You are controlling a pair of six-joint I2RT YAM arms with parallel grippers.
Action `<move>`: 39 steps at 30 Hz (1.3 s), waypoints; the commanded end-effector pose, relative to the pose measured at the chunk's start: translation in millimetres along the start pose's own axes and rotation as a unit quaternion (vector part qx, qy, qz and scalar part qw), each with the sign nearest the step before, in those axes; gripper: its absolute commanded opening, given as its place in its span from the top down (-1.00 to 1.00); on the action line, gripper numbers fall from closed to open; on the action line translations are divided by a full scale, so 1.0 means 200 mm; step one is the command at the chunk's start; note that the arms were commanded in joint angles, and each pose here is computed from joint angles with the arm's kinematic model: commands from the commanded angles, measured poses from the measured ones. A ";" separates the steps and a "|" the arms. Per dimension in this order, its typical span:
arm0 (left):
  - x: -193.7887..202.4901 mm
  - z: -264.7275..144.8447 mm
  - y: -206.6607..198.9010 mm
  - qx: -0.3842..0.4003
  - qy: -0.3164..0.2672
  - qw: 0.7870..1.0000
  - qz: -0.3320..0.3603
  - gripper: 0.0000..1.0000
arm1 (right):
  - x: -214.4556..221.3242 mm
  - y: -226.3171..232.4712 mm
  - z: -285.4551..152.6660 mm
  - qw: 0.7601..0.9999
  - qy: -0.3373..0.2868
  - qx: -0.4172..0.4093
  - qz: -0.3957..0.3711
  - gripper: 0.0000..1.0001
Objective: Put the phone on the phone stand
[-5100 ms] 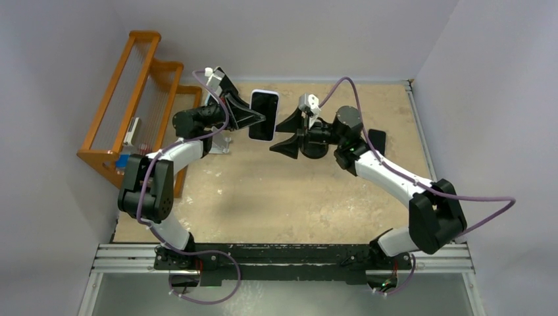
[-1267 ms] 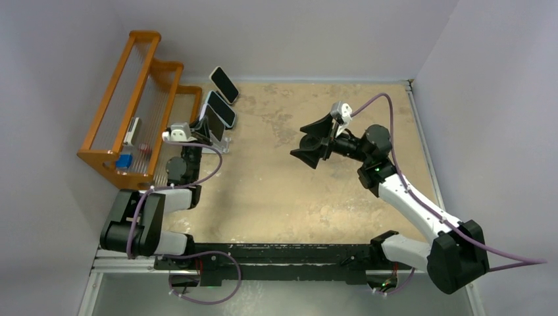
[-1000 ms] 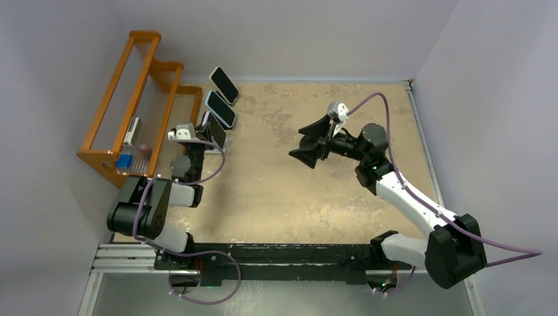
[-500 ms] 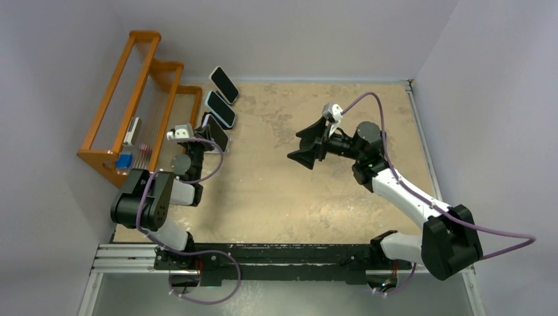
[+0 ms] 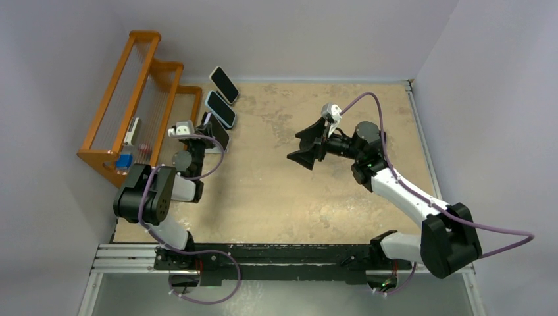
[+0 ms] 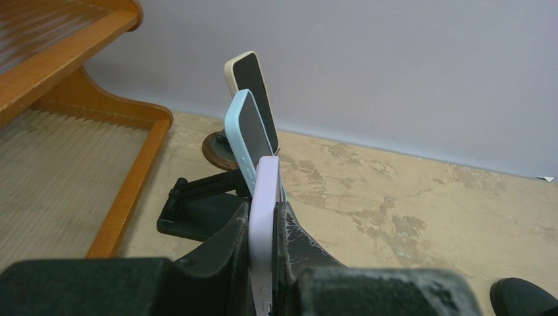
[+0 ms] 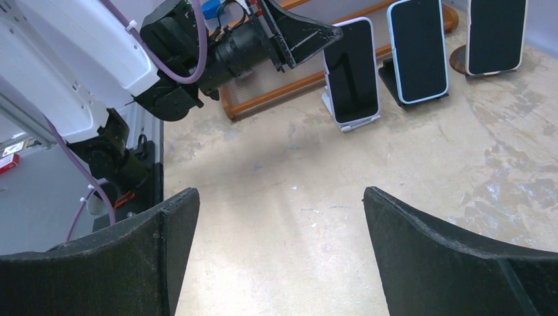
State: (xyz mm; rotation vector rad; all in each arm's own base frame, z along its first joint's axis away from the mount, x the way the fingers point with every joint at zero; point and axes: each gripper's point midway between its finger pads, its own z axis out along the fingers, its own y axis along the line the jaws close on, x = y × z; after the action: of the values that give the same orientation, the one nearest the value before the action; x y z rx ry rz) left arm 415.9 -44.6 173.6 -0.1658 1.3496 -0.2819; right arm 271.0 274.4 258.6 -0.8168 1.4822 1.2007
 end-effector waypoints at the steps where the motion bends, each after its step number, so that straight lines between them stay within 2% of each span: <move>1: -0.36 0.05 -0.08 0.032 -0.137 0.990 -0.021 1.00 | -0.11 0.03 0.01 0.999 -0.024 -0.016 -0.040 -0.91; 14: -0.16 -0.05 0.00 0.000 -0.082 0.995 -0.058 1.00 | -0.09 0.03 0.01 0.999 -0.021 -0.017 -0.037 -0.91; 27: -0.08 -0.10 0.06 -0.029 -0.062 0.995 -0.075 1.00 | -0.09 0.03 0.01 0.999 -0.021 -0.016 -0.038 -0.92; 33: -0.05 -0.12 0.07 -0.037 -0.055 0.994 -0.088 0.47 | -0.10 0.00 0.02 0.999 -0.024 -0.004 -0.036 -0.93; 39: -0.08 -0.13 0.03 -0.017 -0.057 0.995 -0.077 0.05 | -0.13 -0.04 0.02 0.999 -0.032 0.022 -0.032 -0.98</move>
State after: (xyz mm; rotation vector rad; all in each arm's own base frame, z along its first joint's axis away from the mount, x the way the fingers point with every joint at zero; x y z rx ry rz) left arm 396.0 -30.5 125.9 -0.3647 1.4447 -0.3277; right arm 273.4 274.1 257.8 -0.8092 1.4852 1.1902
